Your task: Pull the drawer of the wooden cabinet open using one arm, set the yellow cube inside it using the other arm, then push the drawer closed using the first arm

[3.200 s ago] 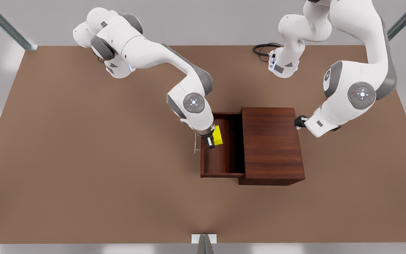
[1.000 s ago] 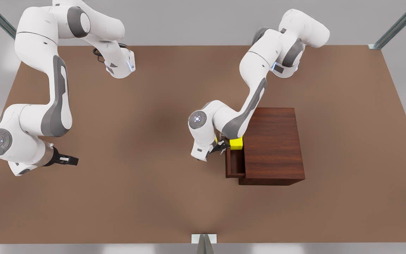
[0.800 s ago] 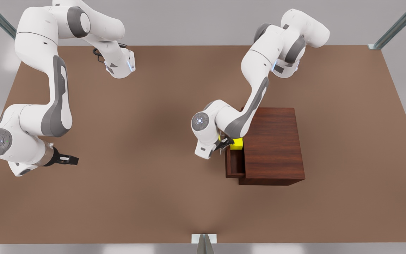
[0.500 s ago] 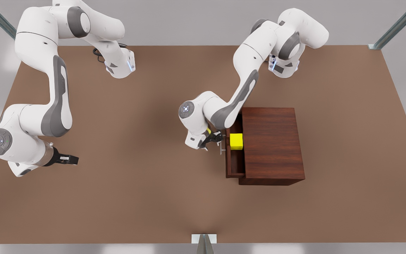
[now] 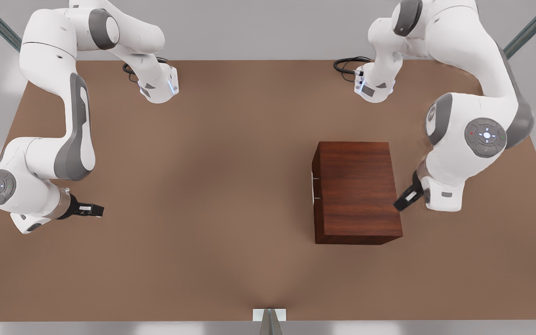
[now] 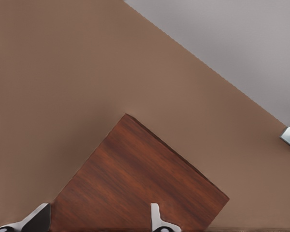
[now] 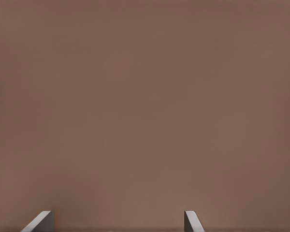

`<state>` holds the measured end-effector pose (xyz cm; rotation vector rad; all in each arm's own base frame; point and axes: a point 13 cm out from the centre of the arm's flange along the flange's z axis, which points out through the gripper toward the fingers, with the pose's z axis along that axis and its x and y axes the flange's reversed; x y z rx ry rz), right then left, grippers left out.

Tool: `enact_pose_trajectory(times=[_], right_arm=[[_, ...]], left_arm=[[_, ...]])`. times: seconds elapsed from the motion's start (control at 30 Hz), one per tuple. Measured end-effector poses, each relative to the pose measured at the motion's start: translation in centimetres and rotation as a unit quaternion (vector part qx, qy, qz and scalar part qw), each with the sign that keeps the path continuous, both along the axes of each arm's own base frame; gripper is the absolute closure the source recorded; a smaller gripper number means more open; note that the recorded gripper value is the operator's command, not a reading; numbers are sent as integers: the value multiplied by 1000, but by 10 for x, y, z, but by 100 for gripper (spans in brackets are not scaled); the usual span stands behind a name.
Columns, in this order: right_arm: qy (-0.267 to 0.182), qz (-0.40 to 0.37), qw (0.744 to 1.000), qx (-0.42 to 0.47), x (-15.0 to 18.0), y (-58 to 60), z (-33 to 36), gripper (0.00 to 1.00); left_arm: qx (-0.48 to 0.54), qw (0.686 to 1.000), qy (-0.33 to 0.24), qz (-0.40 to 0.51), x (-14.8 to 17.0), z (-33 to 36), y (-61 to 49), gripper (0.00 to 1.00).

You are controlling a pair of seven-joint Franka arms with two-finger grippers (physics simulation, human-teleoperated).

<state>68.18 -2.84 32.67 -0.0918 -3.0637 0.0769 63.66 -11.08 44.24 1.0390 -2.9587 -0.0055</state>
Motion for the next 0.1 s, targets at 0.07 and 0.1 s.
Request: enact_pose_trajectory(times=[0.07,0.1], right_arm=[[0,1,1000,0,0,0,0,0],[0,1,1000,0,0,0,0,0]], left_arm=[[-15,1000,12,-14,-30,-8,33,0],[-14,999,4,-36,-28,-7,29,0]])
